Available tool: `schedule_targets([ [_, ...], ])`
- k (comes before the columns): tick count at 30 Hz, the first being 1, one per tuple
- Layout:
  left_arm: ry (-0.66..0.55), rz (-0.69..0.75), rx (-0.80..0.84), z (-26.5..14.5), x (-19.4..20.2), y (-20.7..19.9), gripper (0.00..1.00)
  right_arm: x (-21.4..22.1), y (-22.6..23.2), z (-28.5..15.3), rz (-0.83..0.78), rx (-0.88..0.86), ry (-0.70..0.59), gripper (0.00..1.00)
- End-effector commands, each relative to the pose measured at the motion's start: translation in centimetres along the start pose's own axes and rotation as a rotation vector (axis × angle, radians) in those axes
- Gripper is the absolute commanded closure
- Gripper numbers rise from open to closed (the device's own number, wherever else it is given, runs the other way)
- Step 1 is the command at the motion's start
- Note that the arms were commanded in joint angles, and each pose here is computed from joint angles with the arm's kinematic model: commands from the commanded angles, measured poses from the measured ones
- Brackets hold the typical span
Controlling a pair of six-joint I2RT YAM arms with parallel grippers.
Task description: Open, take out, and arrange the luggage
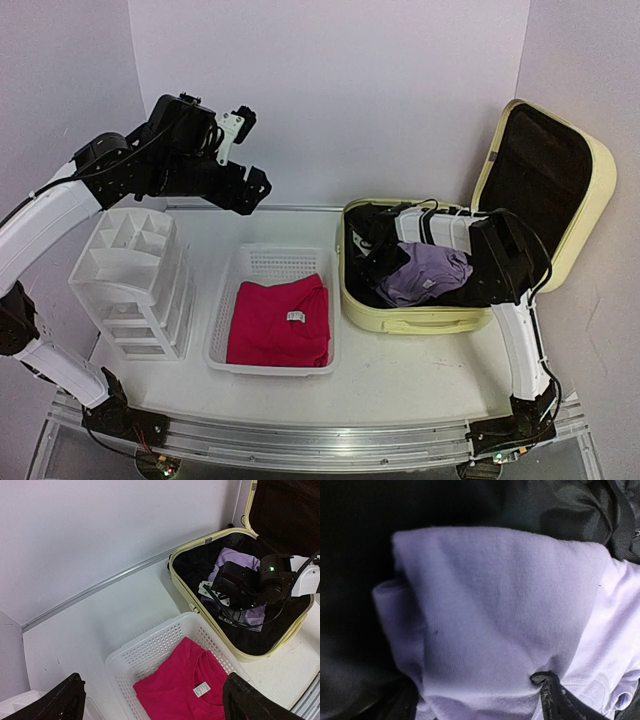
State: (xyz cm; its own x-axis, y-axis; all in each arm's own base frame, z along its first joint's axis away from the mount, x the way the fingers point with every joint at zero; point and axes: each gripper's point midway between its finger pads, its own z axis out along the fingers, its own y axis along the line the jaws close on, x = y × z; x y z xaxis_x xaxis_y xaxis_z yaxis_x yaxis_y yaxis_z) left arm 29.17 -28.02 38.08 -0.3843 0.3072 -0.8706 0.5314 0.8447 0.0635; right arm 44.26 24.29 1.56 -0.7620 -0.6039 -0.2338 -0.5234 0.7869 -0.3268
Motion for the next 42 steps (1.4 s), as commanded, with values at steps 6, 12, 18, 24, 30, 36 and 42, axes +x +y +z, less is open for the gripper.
schedule_targets([
  [6,-0.039,-0.028,-0.001,-1.2,-1.1,0.5,0.04,-0.3,-0.9,-0.4,0.016,0.004,-0.043,0.44],
  [12,-0.037,-0.031,0.001,-1.4,-1.0,0.5,0.04,-1.1,-2.4,-2.6,0.033,0.003,-0.092,0.55],
  [18,-0.037,-0.039,0.008,-1.4,-1.0,0.4,0.05,-1.2,-4.1,-3.6,0.05,-0.019,-0.115,0.68],
  [24,-0.041,-0.047,0.008,-1.7,-1.1,0.5,0.05,-1.0,-5.7,-5.0,0.09,-0.059,-0.144,0.8],
  [30,-0.039,-0.059,0.016,-1.8,-1.0,0.4,0.05,-1.0,-6.7,-6.8,0.151,-0.188,-0.196,0.78],
  [36,-0.039,-0.07,0.033,-1.8,-1.1,0.1,0.05,-0.9,-6.8,-7.9,0.21,-0.371,-0.238,0.94],
  [42,-0.047,-0.118,0.055,-2.2,-1.5,-0.1,0.05,-2.0,-7.6,-9.9,0.349,-0.63,-0.315,1.0],
])
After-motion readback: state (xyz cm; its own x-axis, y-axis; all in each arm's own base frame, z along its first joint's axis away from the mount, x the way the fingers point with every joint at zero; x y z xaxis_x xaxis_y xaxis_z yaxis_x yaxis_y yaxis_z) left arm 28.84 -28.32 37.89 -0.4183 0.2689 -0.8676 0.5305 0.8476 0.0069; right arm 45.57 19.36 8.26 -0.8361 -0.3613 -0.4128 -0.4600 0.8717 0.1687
